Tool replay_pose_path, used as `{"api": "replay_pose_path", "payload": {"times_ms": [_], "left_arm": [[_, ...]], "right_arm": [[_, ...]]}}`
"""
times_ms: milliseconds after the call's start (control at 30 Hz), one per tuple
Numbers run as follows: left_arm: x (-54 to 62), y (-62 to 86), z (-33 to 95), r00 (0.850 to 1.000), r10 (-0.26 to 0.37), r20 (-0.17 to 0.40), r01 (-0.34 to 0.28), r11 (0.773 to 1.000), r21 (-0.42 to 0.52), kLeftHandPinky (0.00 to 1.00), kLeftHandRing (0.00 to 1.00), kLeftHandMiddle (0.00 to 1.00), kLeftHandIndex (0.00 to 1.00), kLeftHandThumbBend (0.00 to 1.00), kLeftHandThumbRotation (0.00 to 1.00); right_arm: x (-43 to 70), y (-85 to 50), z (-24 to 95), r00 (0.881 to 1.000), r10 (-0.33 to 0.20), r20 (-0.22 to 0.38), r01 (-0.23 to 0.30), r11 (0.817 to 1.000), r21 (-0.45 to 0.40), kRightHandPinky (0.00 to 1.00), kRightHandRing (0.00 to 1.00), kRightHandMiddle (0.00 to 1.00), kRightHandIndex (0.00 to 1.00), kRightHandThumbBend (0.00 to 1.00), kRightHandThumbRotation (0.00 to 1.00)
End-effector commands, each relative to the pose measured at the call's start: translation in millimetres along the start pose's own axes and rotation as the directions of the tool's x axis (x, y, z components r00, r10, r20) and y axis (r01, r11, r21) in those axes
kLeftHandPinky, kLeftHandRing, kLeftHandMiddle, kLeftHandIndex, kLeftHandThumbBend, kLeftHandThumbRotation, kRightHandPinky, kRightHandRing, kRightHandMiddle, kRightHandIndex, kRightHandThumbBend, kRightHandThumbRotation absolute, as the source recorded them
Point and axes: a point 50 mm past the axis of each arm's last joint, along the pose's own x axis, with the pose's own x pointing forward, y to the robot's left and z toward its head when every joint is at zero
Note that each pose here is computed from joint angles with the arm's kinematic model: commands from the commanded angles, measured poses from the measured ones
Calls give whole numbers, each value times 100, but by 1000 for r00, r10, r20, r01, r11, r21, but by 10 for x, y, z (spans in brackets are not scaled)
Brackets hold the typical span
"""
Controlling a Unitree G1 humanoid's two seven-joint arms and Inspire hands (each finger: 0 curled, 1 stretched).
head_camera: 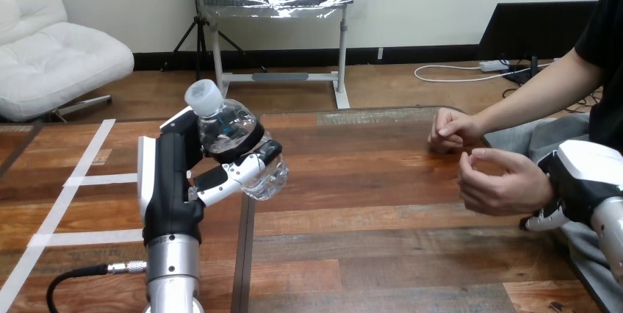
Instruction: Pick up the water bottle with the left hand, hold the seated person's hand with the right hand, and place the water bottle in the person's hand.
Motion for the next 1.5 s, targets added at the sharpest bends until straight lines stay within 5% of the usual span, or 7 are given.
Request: {"api": "replay_pose_path", "payload": {"times_ms": [0,233,533,1467], "left_arm": [[223,-58,275,989,-22,145,23,1000,-7,40,41,43,51,58,0],[231,-89,300,989,-23,146,21,1000,15,40,41,43,50,58,0],[241,-157,344,988,-35,151,36,999,-2,41,41,42,50,59,0],[278,-370,488,980,-85,180,91,995,-27,39,40,41,50,61,0]], "right_arm": [[2,-117,51,997,-59,41,58,998,24,14,23,35,42,68,0],[-10,-193,75,994,-82,72,81,996,22,12,21,32,41,70,0],[-31,-288,129,989,-111,94,100,988,120,14,22,33,40,69,0],[-122,-448,323,959,-203,199,179,975,132,21,28,38,41,74,0]]}}
